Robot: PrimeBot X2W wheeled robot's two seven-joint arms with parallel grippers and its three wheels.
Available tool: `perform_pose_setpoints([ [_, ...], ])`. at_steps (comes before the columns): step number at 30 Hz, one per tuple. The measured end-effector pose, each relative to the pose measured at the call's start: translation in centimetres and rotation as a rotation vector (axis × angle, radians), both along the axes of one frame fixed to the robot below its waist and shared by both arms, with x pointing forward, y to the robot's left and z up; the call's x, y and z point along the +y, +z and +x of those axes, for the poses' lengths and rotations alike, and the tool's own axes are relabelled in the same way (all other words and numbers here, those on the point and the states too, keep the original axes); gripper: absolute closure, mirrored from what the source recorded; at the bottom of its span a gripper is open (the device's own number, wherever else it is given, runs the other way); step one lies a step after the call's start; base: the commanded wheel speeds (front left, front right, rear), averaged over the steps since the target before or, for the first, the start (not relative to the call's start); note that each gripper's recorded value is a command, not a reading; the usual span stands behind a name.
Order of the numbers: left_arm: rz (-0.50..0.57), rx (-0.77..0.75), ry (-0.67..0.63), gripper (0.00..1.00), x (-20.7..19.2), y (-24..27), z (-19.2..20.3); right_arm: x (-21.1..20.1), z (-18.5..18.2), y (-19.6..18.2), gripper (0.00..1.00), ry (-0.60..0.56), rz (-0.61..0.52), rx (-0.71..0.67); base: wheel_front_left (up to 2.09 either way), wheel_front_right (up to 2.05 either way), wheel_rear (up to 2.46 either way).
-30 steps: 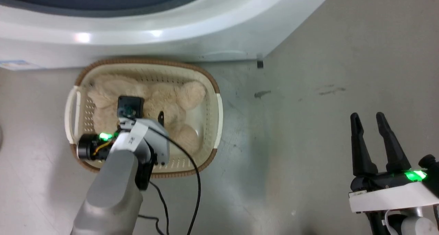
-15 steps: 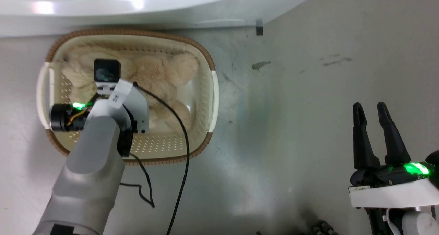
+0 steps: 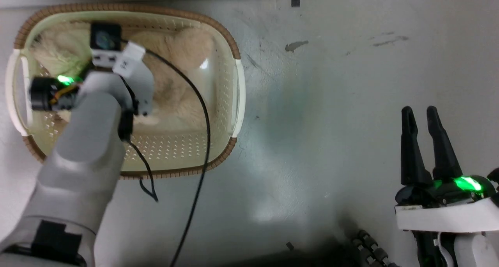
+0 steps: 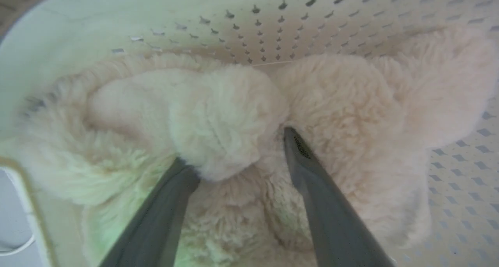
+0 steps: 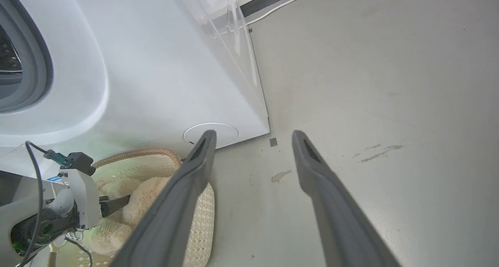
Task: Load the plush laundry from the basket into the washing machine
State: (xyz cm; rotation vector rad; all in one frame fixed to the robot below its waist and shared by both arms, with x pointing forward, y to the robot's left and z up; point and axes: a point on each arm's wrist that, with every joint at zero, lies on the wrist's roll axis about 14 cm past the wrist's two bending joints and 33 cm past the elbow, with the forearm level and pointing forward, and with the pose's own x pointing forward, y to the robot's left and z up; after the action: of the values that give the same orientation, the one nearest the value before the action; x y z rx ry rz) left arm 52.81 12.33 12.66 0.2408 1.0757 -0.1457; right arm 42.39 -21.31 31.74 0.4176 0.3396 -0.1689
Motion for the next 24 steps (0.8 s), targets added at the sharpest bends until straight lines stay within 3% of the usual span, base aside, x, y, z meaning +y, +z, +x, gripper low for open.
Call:
perform_pose_setpoints([
  [8, 0.041, 0.015, 0.040, 0.00, 1.1, -1.3, 1.8, 0.6, 0.6, -1.5, 0.00, -0.006, 0.043, 0.006, 0.00, 0.00, 0.00],
  [9, 0.043, 0.019, 0.039, 0.18, 1.1, -1.5, 1.9, 0.7, 0.7, -1.7, 0.00, -0.008, 0.049, 0.006, 0.00, 0.00, 0.00],
  [10, 0.045, 0.022, 0.035, 0.99, 1.1, -1.7, 2.0, 0.7, 0.7, -1.9, 0.00, -0.010, 0.053, 0.007, 0.00, 0.00, 0.00],
  [24, -0.017, 0.021, 0.018, 1.00, -0.7, 2.2, 0.7, 2.0, 1.6, -0.7, 0.00, 0.014, 0.094, -0.030, 0.00, 0.00, 0.00],
])
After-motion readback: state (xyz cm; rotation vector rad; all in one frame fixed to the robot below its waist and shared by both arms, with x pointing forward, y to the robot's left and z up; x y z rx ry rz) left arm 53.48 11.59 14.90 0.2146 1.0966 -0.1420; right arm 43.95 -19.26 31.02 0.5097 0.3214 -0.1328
